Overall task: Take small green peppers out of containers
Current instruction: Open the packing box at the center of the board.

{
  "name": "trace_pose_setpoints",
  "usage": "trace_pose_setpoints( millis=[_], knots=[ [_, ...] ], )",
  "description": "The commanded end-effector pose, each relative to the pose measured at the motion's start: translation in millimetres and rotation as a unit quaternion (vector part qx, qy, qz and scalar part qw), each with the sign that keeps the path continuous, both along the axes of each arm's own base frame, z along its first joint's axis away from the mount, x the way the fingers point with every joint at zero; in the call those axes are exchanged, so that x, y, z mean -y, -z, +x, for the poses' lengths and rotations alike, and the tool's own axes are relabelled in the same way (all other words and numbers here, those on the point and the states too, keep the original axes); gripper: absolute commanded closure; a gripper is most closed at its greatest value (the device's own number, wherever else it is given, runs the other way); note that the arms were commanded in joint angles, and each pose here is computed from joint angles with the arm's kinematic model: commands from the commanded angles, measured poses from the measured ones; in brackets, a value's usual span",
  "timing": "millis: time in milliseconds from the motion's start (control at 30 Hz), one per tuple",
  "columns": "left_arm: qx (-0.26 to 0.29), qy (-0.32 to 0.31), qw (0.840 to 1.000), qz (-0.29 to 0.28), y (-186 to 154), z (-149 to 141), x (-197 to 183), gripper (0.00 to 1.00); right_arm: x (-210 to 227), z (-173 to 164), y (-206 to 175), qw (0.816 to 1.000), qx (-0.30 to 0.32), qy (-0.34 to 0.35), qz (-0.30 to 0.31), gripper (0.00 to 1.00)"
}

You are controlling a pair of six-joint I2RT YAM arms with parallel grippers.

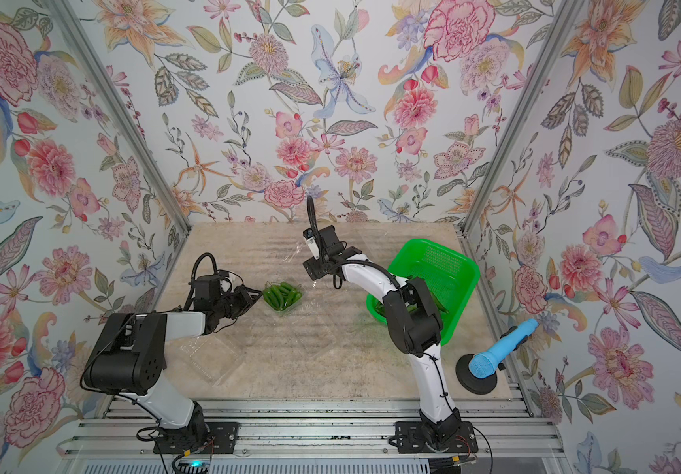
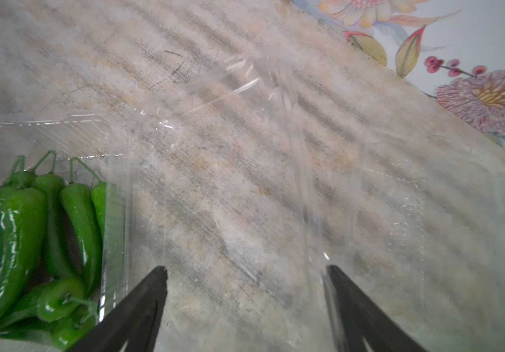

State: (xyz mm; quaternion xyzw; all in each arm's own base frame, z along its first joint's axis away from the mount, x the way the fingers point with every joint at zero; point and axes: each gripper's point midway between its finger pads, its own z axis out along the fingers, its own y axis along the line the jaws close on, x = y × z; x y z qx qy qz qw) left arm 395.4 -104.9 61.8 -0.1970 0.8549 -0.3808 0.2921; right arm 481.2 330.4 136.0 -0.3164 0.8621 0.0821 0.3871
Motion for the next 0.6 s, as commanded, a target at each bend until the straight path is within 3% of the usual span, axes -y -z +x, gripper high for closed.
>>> trace_pose_setpoints(
  millis=[0,100,200,333,567],
  knots=[
    [0.020,-0.006,1.000,0.011,-16.3,2.5,-5.4,0.64,-6.2,-1.9,-72.4,0.994,0.074,-0.006,0.077,0.17],
    [0.028,-0.014,0.999,0.023,-25.4,1.9,-11.0,0.63,-17.5,-20.4,-88.1,0.991,0.081,-0.033,0.100,0.19],
    [0.052,-0.018,0.998,0.027,-47.5,0.4,-13.9,0.62,-37.1,-39.4,-88.6,0.986,0.036,-0.078,0.143,0.25],
    [0.073,-0.016,0.997,0.023,-64.2,-6.8,-13.2,0.60,-89.4,-79.3,-62.6,0.971,-0.059,-0.153,0.174,0.37],
    [0.082,-0.010,0.996,0.023,-63.8,-23.6,-12.3,0.61,-128.3,-95.5,-6.9,0.963,-0.119,-0.176,0.164,0.41]
  ],
)
